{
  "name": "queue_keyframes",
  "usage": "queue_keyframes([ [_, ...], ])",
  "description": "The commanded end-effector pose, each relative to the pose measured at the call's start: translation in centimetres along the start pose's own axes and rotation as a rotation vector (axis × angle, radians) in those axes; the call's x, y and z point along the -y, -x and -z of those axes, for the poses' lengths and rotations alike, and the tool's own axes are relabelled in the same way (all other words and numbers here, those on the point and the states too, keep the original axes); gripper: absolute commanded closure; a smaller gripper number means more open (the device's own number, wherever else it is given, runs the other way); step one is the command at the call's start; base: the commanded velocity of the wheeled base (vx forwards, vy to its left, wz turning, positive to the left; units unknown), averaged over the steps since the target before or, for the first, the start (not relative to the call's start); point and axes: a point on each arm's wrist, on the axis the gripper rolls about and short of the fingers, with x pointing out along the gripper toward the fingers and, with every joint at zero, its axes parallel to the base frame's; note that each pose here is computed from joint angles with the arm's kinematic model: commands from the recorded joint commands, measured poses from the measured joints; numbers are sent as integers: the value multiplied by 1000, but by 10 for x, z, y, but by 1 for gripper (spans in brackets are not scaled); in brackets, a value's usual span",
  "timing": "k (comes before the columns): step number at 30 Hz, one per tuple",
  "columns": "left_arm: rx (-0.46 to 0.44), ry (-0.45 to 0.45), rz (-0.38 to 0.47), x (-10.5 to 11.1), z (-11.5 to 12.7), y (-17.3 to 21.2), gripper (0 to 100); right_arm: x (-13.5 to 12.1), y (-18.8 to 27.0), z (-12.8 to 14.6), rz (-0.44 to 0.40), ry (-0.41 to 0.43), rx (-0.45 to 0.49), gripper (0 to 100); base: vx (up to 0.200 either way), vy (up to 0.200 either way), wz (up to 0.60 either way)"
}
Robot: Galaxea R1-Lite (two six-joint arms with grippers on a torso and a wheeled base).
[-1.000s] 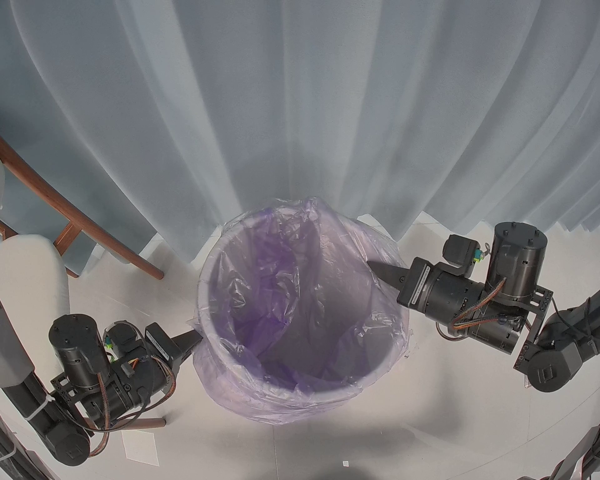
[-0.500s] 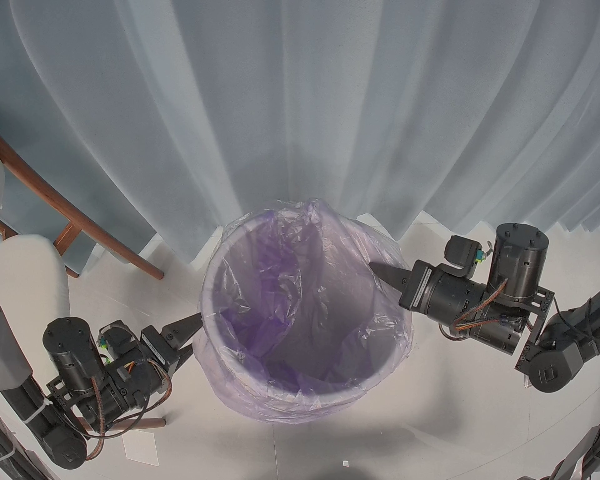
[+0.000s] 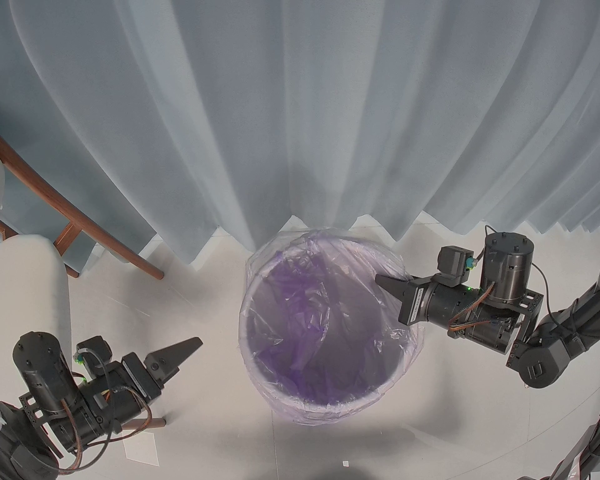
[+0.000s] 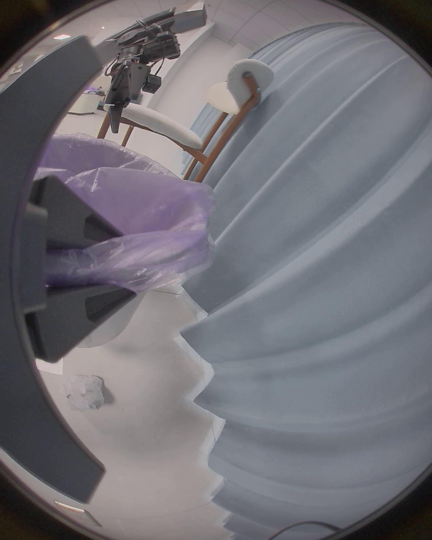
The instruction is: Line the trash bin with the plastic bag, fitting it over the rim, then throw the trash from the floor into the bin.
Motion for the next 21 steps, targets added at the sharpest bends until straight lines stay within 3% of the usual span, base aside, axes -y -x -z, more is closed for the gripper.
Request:
queue_keyframes([
  [1, -144, -123, 35, 8, 23, 8, 0, -6, -2, 17, -19, 36, -61, 100, 0, 0, 0],
  [9, -319, -332, -71, -7, 48, -24, 0, -25, -3, 28, -79, 90, -95, 100, 0, 0, 0],
  [15, -239, -379, -95, -5, 45, -61, 0, -27, 0, 36, -87, 179, -110, 100, 0, 0, 0],
  [21, -231, -381, -125, -7, 47, -70, 0, -26, 5, 40, -93, 232, -97, 100, 0, 0, 0],
])
